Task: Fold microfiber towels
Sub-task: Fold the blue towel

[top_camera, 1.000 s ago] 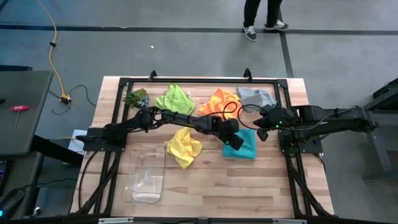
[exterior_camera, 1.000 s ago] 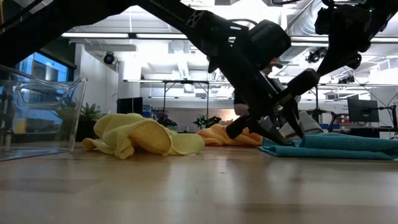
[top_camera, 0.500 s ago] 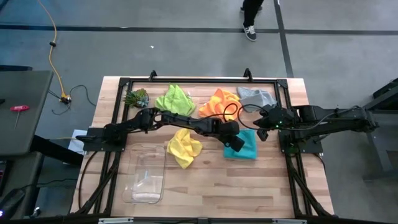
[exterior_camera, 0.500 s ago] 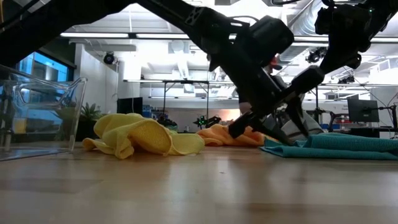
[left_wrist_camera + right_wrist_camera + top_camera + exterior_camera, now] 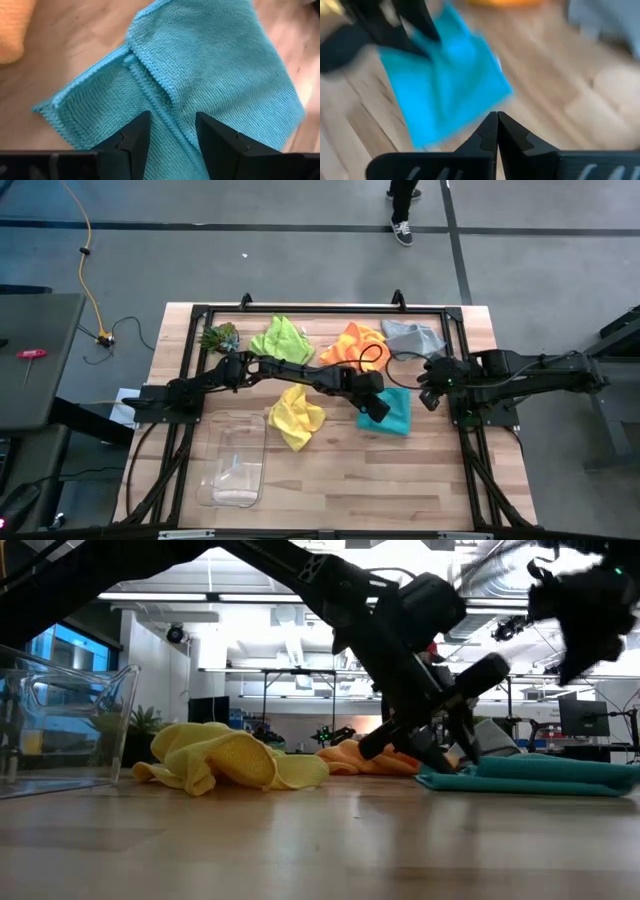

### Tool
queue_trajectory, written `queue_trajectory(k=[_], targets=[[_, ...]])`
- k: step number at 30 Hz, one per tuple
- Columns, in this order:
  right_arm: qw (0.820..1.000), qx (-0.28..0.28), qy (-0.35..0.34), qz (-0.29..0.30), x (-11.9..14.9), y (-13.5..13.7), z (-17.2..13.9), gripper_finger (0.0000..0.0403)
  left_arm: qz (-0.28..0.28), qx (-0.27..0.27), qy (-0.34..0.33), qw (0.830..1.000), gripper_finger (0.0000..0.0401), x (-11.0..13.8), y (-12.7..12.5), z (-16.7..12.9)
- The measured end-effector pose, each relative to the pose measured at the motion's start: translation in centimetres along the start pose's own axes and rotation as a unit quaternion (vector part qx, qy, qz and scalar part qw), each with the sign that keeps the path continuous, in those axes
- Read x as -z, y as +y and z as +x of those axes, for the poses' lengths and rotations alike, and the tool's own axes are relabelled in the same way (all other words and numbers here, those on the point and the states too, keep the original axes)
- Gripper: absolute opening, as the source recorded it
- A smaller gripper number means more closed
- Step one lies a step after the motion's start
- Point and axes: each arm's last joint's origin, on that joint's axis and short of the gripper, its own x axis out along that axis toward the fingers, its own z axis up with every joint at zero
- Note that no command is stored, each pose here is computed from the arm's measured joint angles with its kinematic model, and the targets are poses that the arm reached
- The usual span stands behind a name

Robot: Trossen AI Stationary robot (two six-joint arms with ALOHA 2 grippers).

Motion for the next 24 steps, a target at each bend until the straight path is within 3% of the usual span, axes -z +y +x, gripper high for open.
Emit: queue_trajectory(k=[5,11,24], targets=[[0.997,-0.033,0.060,0.043,2.1,-0.7,4.1,0.0000,-0.004,0.008,0.027,1.000,0.0147,-0.3,0.5,-0.2],[0.989,-0.102,0.038,0.098,3.8,-0.8,8.5,0.0000,0.006,0.009,0.031,0.999,0.0147,-0.2,0.5,-0.2],[0.988,-0.098,0.023,0.113,3.9,-0.6,9.6,0.0000,-0.008,0.003,0.027,1.000,0.0147,0.1,0.4,0.1]])
